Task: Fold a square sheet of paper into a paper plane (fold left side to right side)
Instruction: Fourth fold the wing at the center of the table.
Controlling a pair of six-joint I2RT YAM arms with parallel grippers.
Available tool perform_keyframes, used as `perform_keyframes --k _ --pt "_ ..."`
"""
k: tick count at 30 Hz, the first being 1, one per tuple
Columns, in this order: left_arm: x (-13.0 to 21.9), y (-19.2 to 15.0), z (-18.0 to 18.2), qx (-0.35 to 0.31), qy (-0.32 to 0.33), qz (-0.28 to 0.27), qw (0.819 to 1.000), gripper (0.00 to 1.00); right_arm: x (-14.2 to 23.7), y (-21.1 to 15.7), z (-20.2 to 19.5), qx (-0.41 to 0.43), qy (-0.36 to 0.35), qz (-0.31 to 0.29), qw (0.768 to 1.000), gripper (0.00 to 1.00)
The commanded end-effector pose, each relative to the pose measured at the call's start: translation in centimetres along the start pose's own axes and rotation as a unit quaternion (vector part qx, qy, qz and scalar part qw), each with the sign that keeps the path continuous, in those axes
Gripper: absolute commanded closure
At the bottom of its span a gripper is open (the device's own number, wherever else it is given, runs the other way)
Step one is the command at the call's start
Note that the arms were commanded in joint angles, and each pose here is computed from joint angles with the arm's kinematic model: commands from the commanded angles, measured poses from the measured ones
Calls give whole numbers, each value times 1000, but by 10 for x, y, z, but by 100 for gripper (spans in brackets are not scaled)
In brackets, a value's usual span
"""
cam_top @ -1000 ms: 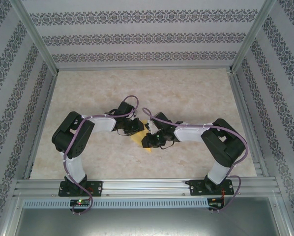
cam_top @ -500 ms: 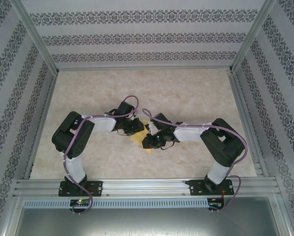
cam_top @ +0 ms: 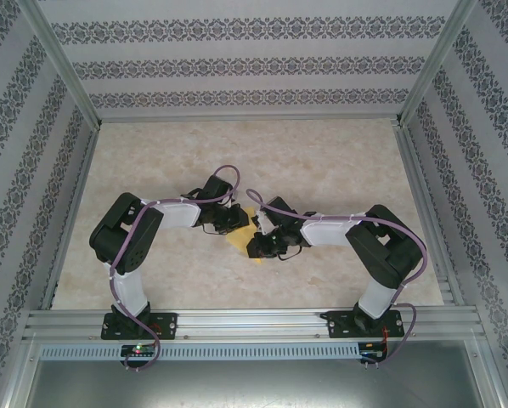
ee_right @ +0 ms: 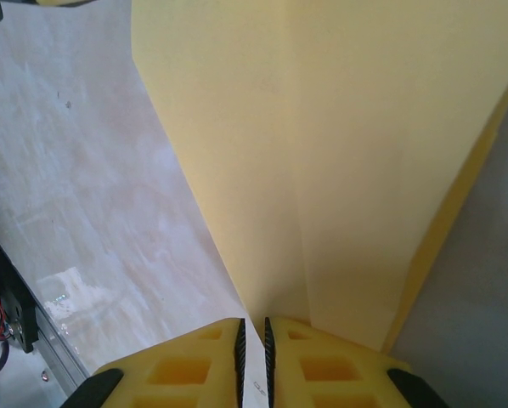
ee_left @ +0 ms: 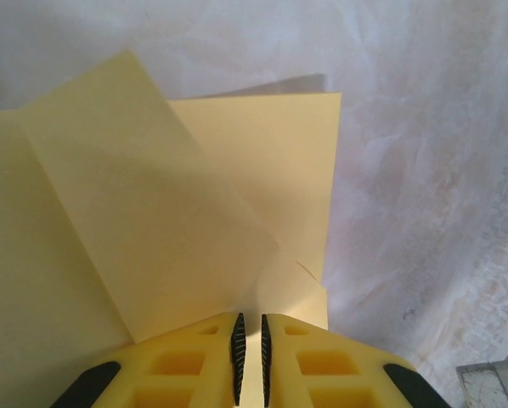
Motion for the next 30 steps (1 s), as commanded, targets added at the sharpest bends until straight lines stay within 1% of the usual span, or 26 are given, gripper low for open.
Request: perform_keyframes --k 1,6,11,30 --pt "-9 -20 33 15 66 30 997 81 -2 -22 -8 -3 -18 34 999 85" --pt "-9 -20 34 16 69 30 997 81 0 -30 -11 -6 -20 41 999 88" --pt "-9 -20 35 16 71 30 997 81 0 -34 -13 -10 -24 45 999 89" --pt "-8 -19 35 15 74 29 997 82 5 -40 -18 -8 -47 51 998 89"
Point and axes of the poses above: each hand's point on the last joint's axis, 136 mm out from that joint toward the fingers, its own x axis back along the fingers, its own z axis along the line the jaws close on, y = z × x, the point moved 3 cm from there along x, back along the fingers, and after that the axes turned 1 degree about x, right-handed, at the moved point
